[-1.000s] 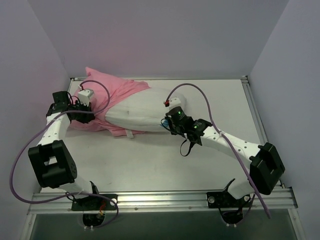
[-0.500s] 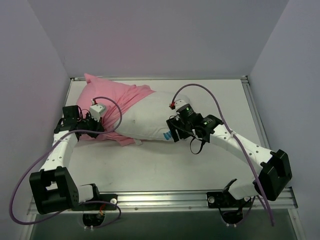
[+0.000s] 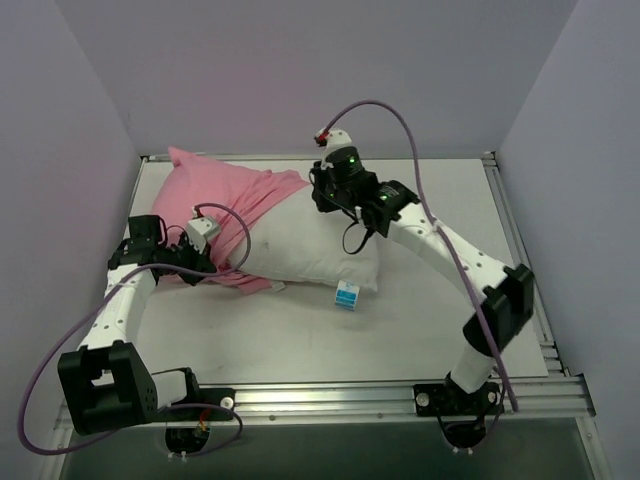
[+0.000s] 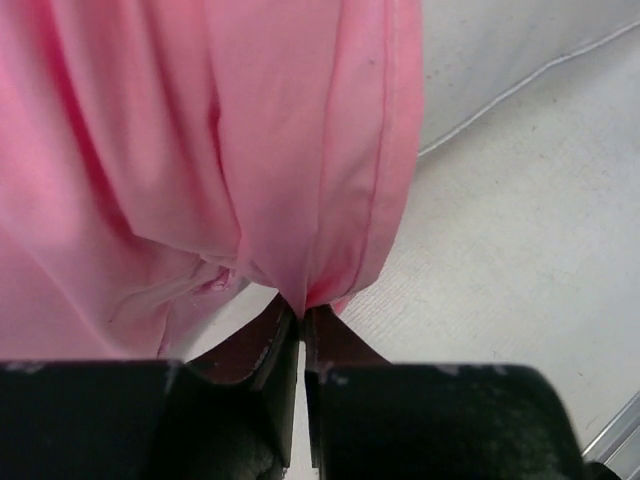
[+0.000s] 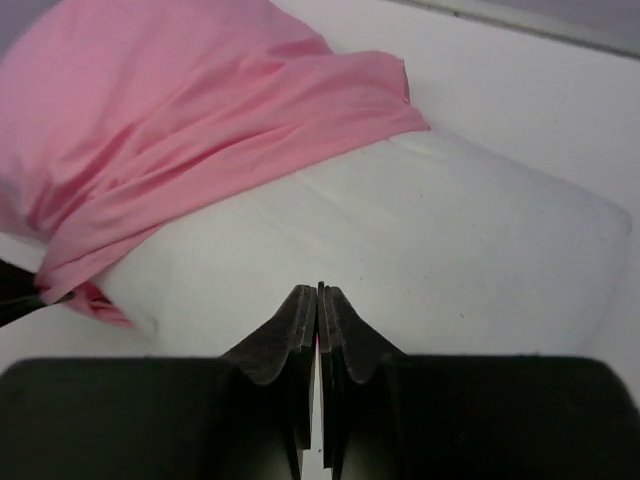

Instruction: Remove the pillowcase from the pillow

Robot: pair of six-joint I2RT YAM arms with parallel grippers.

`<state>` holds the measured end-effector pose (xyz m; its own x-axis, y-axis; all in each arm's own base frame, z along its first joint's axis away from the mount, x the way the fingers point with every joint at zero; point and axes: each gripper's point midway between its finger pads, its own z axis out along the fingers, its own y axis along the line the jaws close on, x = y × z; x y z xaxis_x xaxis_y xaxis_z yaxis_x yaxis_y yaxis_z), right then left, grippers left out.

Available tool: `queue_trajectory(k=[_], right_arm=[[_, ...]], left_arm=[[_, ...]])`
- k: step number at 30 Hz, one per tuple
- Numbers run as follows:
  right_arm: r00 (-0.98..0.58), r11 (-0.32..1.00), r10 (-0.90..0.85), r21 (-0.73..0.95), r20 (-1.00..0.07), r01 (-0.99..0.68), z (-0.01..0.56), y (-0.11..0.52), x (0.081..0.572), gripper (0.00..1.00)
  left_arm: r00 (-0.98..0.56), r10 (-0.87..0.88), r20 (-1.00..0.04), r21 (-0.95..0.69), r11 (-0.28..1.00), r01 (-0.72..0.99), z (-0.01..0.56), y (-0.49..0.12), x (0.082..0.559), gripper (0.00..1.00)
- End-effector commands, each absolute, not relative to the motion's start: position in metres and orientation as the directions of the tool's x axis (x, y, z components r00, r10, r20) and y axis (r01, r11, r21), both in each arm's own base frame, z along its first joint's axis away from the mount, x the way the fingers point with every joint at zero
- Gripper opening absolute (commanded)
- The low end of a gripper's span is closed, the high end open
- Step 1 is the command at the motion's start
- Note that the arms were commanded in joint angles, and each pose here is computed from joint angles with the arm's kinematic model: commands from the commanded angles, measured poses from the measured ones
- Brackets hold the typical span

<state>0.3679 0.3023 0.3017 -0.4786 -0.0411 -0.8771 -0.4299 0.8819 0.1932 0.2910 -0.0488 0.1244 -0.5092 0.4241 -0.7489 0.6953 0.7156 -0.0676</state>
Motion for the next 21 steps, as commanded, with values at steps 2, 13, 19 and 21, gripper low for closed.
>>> queue_trajectory(k=[2, 13, 19, 21], right_arm=[[-0.658, 0.925, -0.125, 0.153, -0.742, -0.349, 0.182, 0.315, 0.389, 0.00], [-0.812, 0.918, -0.095, 0.265, -0.576, -0.295, 0.068, 0.315, 0.329, 0.00], [-0.834, 0.892, -0.030, 0.362, -0.551, -0.271, 0.050, 0.321, 0.311, 0.00], [-0.835, 0.890, -0.007, 0.377, -0.550, -0.255, 0.049, 0.321, 0.311, 0.00]], left_arm=[[-0.412, 0.464, -0.785, -0.055, 0.609, 0.791, 0.151, -0.065, 0.278, 0.28], [-0.279, 0.346, -0.896, -0.015, 0.604, 0.797, 0.285, -0.129, 0.336, 0.69], [-0.218, 0.561, -0.799, 0.225, 0.614, 0.757, 0.245, -0.193, 0.391, 0.84], [-0.227, 0.588, -0.776, 0.249, 0.616, 0.747, 0.232, -0.200, 0.412, 0.84]])
